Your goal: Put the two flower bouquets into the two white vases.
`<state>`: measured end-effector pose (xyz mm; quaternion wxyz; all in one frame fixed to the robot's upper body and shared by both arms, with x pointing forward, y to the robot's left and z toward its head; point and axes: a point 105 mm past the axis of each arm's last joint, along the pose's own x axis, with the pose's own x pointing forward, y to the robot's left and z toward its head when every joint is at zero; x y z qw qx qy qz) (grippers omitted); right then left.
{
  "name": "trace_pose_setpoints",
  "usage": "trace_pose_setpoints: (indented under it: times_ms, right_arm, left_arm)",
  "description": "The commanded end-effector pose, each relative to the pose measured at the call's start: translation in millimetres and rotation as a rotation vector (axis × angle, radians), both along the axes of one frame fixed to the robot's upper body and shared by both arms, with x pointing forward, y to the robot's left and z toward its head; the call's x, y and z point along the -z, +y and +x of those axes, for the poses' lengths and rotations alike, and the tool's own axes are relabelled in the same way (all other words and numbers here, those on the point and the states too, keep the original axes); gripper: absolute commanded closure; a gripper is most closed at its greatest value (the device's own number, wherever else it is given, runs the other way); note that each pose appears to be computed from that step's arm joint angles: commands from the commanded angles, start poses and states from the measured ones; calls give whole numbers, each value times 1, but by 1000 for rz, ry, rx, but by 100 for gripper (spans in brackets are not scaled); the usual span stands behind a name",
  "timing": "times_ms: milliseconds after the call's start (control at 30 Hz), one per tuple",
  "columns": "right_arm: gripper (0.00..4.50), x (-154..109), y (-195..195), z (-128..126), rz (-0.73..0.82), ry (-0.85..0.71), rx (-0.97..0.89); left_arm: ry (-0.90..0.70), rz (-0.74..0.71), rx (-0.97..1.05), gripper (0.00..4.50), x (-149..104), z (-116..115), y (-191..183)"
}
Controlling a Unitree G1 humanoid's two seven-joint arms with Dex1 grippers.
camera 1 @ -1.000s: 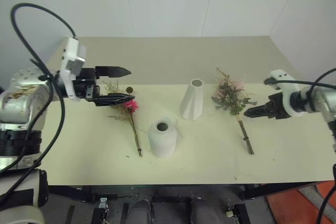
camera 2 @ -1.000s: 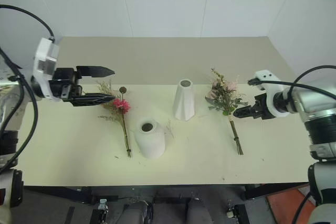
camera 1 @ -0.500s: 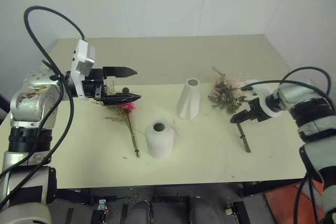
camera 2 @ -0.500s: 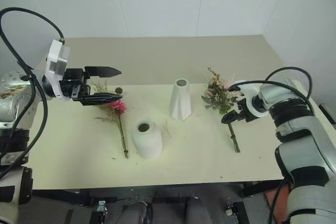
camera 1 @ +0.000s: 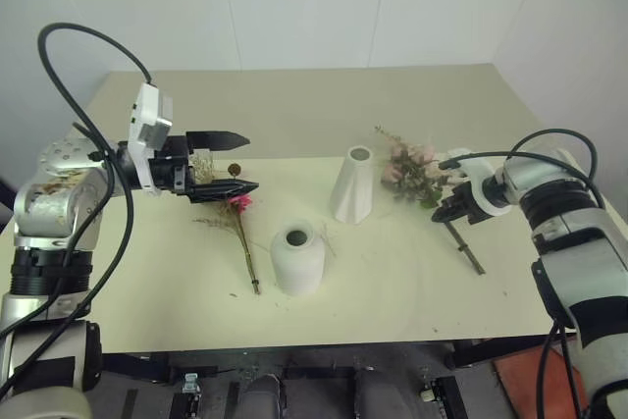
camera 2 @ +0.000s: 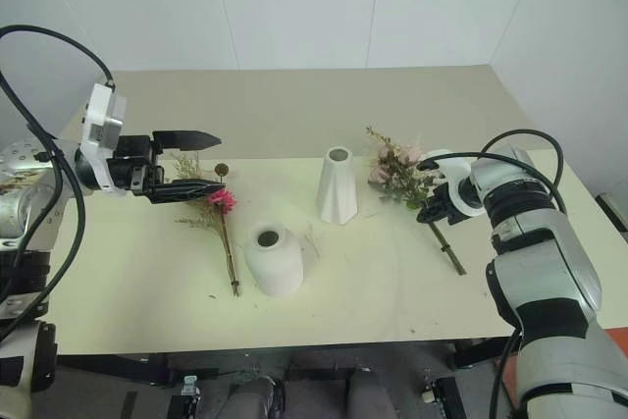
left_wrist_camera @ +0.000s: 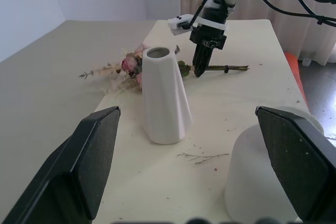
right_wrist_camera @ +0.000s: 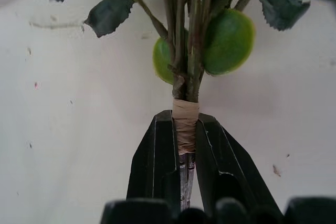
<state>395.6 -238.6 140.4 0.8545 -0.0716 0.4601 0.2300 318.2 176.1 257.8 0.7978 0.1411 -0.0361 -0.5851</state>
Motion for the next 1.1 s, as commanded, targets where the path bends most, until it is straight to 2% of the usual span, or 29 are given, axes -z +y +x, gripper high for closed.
trace_pose_setpoints:
  times_ms: [33,133,367,500,633,800,1100]
  right_arm:
    - [428,-31,-12,8,54,-110,97]
    - [428,-52,-29,15,68,-240,205]
    - [428,-148,-10,18,353,-756,160]
    - [428,-187,8,6,520,-994,112]
    - [428,-221,46,-17,696,-1120,-39]
    - [428,-237,87,-28,783,-1171,-144]
    - [428,-217,113,-32,735,-1152,-250]
  left_arm:
    - [-74,-1,-18,0,-14,-3,6]
    - [-75,-1,-19,0,-15,-1,5]
    - [-74,3,21,0,-19,3,1]
    - [-68,9,41,0,-22,5,-1]
    - [-67,10,50,0,-25,6,-3]
    - [-54,27,58,0,-26,7,-3]
    - [-48,45,52,0,-25,2,1]
